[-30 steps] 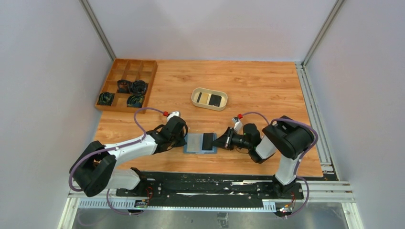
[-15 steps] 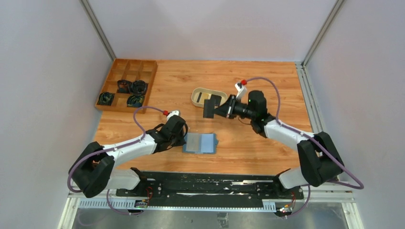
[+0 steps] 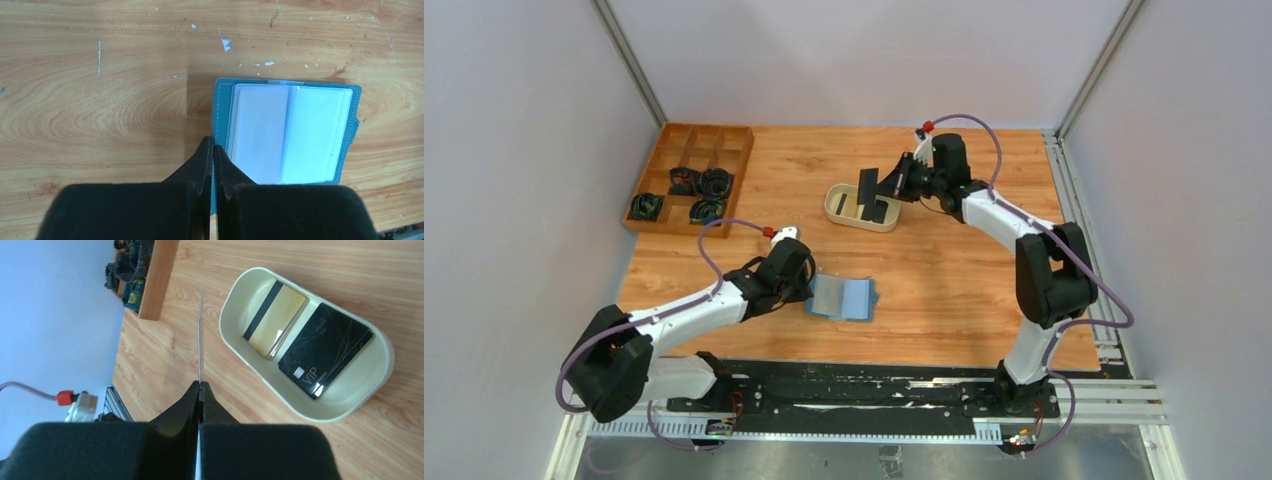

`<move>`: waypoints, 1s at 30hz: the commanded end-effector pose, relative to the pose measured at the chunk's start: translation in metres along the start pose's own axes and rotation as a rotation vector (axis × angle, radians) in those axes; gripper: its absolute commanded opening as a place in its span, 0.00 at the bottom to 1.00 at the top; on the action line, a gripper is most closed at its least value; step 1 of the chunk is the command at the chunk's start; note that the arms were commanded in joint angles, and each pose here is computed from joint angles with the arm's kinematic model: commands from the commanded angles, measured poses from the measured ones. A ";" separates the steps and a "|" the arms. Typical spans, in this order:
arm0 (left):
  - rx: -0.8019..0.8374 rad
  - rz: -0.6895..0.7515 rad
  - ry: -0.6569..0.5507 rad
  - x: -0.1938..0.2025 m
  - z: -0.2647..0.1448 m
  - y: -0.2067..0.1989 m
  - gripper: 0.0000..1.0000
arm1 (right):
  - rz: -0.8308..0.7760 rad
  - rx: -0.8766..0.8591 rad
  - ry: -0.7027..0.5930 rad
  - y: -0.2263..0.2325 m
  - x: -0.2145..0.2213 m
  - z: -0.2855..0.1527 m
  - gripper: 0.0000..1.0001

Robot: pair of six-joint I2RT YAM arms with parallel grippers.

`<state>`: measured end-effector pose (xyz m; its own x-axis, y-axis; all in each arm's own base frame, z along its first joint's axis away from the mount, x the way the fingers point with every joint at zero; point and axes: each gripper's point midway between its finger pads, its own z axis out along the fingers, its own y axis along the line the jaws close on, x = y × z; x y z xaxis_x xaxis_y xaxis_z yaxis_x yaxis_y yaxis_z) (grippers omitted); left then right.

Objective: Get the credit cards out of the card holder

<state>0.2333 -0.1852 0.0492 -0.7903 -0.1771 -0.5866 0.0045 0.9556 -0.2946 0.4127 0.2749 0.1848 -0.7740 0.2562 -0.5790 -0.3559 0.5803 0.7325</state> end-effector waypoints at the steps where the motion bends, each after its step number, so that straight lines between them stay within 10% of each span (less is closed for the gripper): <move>1: 0.005 0.013 -0.040 -0.012 -0.008 -0.006 0.00 | 0.059 0.075 0.037 -0.025 -0.002 0.013 0.00; 30: 0.002 0.016 -0.036 -0.008 -0.009 -0.001 0.00 | 0.282 0.241 0.137 -0.115 0.044 0.027 0.00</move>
<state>0.2314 -0.1810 0.0586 -0.7795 -0.1714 -0.6025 0.0147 0.9566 -0.2911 0.4369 0.2490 0.0714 -0.8802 0.3437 -0.3274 -0.0287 0.6499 0.7595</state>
